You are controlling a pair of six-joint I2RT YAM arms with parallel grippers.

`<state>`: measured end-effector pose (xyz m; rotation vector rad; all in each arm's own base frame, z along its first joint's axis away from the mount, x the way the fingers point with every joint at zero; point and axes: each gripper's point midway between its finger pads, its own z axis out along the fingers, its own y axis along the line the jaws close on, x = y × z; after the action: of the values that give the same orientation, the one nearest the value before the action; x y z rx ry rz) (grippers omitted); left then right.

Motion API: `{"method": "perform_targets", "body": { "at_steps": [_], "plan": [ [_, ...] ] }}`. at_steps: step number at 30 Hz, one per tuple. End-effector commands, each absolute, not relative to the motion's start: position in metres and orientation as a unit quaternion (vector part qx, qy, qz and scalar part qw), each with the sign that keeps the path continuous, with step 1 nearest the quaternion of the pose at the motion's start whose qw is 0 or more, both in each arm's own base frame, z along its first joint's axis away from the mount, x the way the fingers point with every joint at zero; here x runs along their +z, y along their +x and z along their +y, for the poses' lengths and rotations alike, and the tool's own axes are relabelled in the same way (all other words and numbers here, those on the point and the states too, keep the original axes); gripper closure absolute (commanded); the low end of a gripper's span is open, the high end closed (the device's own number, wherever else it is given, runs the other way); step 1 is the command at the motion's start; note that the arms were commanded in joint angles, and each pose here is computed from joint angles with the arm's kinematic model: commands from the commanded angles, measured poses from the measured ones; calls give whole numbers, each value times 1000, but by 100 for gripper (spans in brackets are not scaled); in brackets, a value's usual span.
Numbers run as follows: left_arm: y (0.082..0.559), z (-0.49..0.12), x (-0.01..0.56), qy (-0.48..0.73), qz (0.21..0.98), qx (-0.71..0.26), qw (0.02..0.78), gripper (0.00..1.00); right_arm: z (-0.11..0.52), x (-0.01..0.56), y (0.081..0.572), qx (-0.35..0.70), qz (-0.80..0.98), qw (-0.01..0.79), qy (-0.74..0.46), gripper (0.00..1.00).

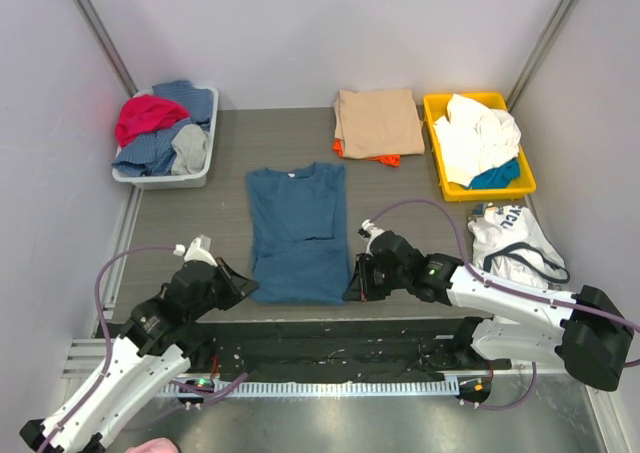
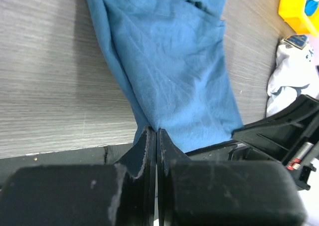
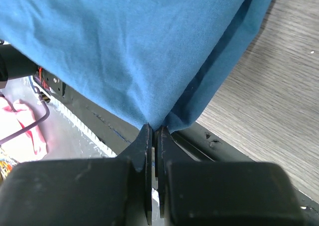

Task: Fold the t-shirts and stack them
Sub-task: Fold the tshirt

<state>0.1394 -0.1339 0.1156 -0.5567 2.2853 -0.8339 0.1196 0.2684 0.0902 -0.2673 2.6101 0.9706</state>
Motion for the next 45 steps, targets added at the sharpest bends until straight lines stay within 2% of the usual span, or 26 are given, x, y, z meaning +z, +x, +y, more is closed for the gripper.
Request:
{"method": "perform_targets", "body": {
  "at_steps": [1, 21, 34, 45],
  "plan": [
    [144, -134, 145, -178, 862, -320, 349, 100, 272, 102, 122, 350, 914, 186, -88, 99],
    [176, -128, 178, -179, 838, -297, 422, 100, 300, 171, 175, 347, 886, 291, -95, 99],
    [245, -137, 199, -161, 828, -218, 491, 100, 307, 200, 251, 298, 877, 369, -71, 99],
    [328, -140, 208, -183, 809, -243, 503, 100, 291, 215, 345, 288, 864, 412, -26, 99]
  ]
}}
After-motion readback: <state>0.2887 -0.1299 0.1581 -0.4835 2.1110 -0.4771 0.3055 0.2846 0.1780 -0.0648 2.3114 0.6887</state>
